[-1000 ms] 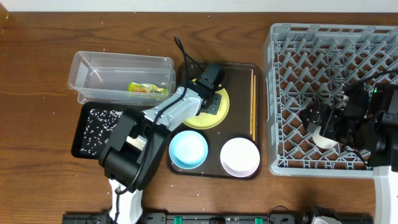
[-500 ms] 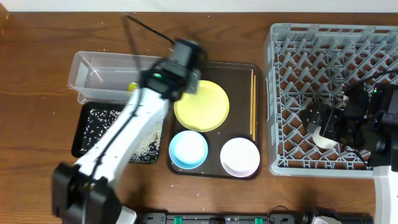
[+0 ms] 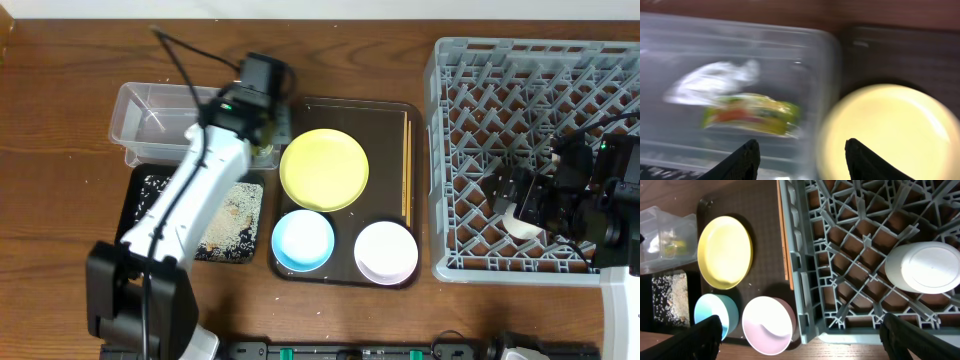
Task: Sort waste into correct bins and load items into the dishwasher rack
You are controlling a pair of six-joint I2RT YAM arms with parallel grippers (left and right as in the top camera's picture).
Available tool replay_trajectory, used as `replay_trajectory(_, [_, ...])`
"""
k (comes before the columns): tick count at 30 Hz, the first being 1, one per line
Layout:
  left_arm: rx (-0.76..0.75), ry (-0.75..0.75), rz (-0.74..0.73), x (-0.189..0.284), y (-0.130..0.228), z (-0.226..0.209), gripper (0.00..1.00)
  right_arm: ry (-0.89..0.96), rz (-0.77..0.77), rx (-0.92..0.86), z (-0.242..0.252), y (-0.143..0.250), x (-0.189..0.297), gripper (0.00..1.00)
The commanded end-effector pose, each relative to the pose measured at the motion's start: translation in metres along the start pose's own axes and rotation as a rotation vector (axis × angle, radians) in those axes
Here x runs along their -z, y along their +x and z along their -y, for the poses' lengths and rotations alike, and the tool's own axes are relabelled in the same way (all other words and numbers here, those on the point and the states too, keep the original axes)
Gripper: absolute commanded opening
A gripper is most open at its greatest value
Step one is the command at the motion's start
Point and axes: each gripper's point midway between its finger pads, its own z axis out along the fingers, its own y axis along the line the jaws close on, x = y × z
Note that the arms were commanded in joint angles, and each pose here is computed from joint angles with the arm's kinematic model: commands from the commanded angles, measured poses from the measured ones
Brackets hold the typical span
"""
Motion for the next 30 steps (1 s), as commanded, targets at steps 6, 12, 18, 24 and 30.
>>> replay_trajectory(6, [-0.243,0.148,-0.025,-0.001,0.044,0.113,0.58,0.003,0.0,0.009,0.001,0.0,0.001,0.99])
replay_trajectory(12, [-0.362,0.157,-0.111,-0.043,0.09,0.158,0.52,0.003,-0.001,0.008,0.001,0.0,0.001,0.99])
replay_trajectory(18, [-0.446,0.182,-0.133,-0.058,0.123,0.191,0.47,0.003,0.0,0.008,0.001,0.0,0.001,0.99])
replay_trajectory(24, [-0.468,0.15,-0.178,-0.085,0.142,0.191,0.38,0.003,-0.001,0.008,0.001,0.0,0.001,0.99])
replay_trajectory(30, [-0.471,0.14,-0.183,-0.09,0.144,0.19,0.22,0.003,-0.001,0.009,0.001,0.0,0.001,0.99])
